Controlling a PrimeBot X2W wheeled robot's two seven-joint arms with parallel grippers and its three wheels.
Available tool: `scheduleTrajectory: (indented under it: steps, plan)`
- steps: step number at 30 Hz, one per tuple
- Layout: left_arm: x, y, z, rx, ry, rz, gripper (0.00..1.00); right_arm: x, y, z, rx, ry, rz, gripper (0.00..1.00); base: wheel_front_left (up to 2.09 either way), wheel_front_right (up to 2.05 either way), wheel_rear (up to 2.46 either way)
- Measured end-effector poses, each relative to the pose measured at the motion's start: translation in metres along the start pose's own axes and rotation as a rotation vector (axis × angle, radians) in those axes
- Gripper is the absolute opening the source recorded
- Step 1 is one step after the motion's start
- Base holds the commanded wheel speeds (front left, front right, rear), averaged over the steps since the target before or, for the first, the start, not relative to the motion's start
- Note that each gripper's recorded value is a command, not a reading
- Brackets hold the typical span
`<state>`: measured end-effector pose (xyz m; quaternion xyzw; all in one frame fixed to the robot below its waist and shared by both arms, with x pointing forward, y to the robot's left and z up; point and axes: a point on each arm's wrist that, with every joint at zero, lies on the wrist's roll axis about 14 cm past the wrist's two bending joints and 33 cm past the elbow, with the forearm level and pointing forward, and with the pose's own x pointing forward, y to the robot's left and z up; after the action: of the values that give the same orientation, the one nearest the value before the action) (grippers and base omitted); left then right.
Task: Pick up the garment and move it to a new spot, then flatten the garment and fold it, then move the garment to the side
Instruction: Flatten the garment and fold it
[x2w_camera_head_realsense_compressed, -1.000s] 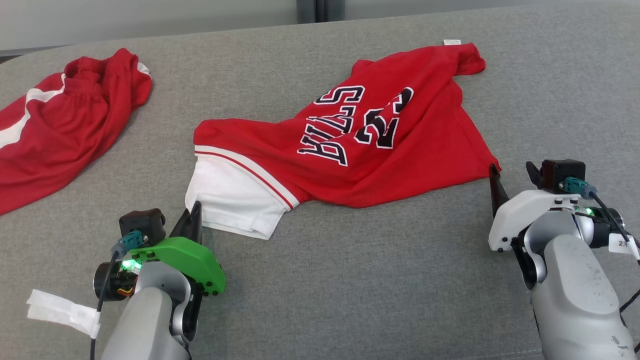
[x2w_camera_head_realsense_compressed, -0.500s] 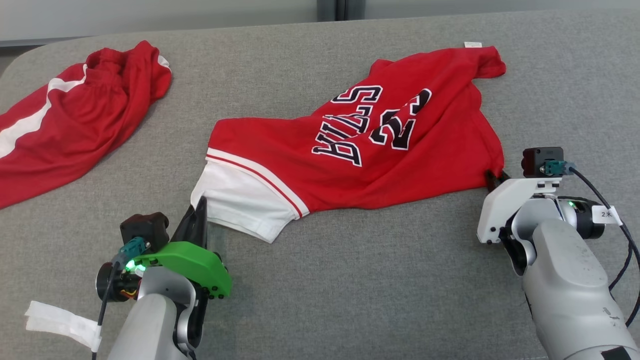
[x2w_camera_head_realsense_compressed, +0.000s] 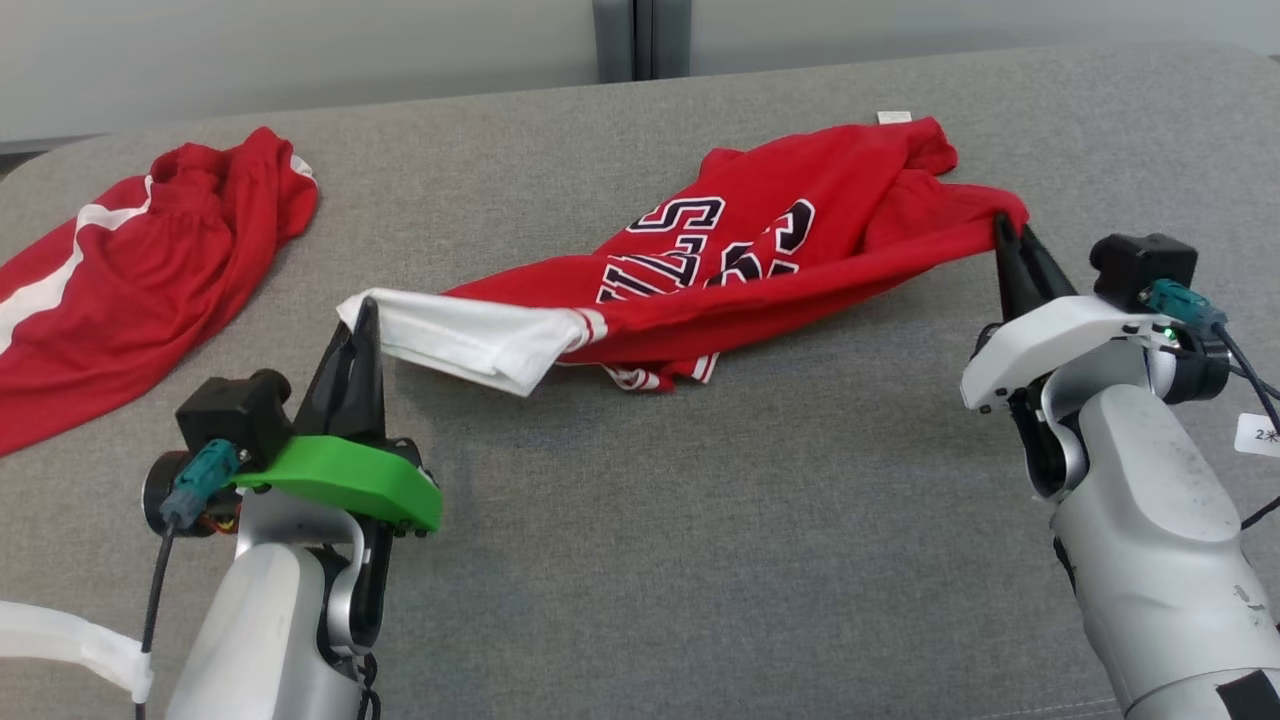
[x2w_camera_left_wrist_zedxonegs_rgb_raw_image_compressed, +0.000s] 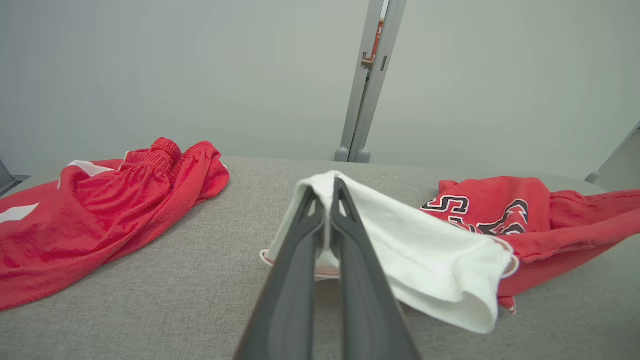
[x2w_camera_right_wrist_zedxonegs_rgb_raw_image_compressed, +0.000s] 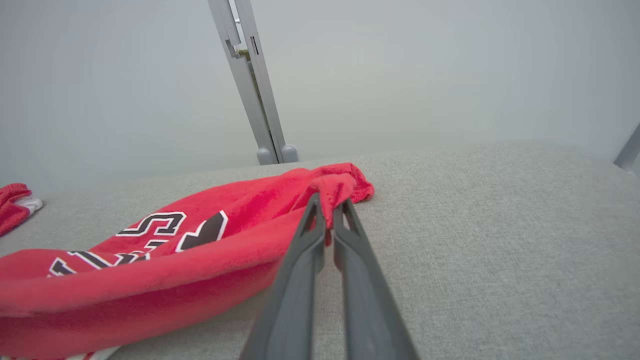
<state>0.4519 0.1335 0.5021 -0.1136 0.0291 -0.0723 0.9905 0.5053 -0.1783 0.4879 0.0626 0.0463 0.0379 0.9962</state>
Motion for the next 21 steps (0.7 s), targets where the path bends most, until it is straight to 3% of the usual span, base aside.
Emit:
scheduleTrajectory:
  steps: [8, 17, 21]
  plan:
    - [-0.016, -0.034, 0.121, 0.004, -0.353, -0.100, 0.00, -0.035, -0.010, 0.122, -0.064, -0.401, 0.006, 0.00, 0.00, 0.00, 0.00]
    - [-0.093, -0.098, 0.262, 0.175, -0.770, -0.275, 0.00, -0.144, 0.000, 0.246, -0.187, -0.799, -0.016, 0.00, 0.00, 0.00, 0.00]
    - [-0.117, -0.122, 0.296, 0.247, -0.876, -0.339, 0.00, -0.185, 0.002, 0.276, -0.252, -0.892, -0.046, 0.00, 0.00, 0.00, 0.00]
